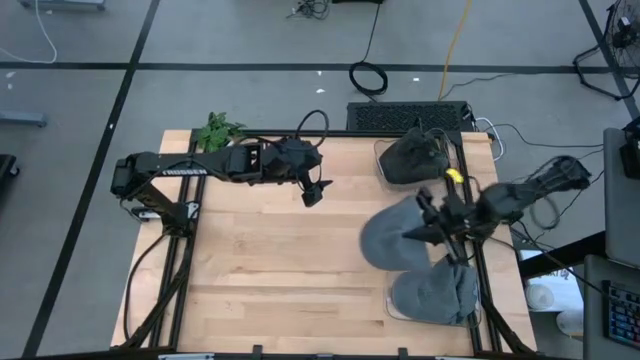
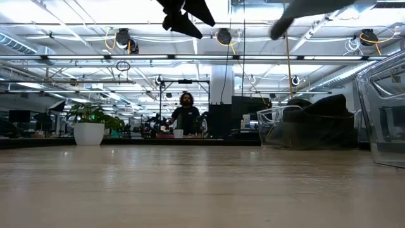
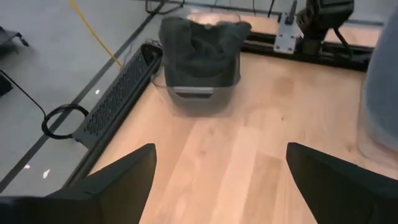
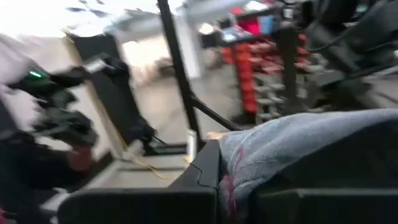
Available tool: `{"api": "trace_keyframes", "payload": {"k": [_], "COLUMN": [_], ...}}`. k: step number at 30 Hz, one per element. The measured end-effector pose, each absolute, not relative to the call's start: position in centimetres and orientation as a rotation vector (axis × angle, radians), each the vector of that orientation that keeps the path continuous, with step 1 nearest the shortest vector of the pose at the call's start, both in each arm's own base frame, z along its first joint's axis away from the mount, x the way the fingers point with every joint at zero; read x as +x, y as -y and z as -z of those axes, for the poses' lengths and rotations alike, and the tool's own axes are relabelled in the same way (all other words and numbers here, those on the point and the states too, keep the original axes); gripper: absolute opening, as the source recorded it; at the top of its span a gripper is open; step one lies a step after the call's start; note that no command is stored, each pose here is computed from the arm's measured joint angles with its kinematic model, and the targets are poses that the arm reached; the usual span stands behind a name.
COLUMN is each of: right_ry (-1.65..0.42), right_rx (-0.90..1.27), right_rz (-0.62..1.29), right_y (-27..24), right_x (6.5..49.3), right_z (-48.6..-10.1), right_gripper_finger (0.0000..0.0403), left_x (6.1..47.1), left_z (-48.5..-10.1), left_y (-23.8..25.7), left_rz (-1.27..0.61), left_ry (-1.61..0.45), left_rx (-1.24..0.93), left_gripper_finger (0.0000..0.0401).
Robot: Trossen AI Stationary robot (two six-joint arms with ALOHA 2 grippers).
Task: Pick & Place hat
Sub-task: Put the gray cap into the bottom transparent bin
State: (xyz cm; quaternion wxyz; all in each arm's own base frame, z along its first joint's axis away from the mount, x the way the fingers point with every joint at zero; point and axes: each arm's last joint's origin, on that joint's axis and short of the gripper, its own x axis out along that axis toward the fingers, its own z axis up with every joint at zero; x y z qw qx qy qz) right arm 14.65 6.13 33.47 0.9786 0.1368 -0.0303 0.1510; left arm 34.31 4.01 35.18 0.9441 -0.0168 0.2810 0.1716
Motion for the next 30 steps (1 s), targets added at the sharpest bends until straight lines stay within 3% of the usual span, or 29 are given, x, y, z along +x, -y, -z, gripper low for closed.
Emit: {"api": "trace_keyframes", "payload": {"k": [10, 16, 19, 30], "right_ry": [-0.097, -0.105, -0.078, -0.082], "right_rx": [0.090, 0.069, 0.141, 0.503], "right_rz": [-0.134, -0.029, 0.052, 0.036], "right_y": [-11.4, -16.4, -17.9, -21.0], "right_x": [11.8, 10.2, 8.9, 7.4], "right_z": [-40.0, -40.7, -40.0, -37.0], "right_gripper_finger": [0.0001, 0.0000, 0.0000, 0.0000], "left_x": [34.7, 34.7, 34.7, 34.6], "left_z": [-35.6, -35.6, -35.6, -35.6], "left_y": [-3.8, -3.8, -3.9, -4.0], "left_rz": [-0.198, -0.195, -0.196, -0.201], "left_ry": [-0.529, -0.533, -0.532, -0.531], "left_rx": [0.001, 0.020, 0.022, 0.014], "left_gripper_finger": [0.0377, 0.0376, 0.0373, 0.0376]}}
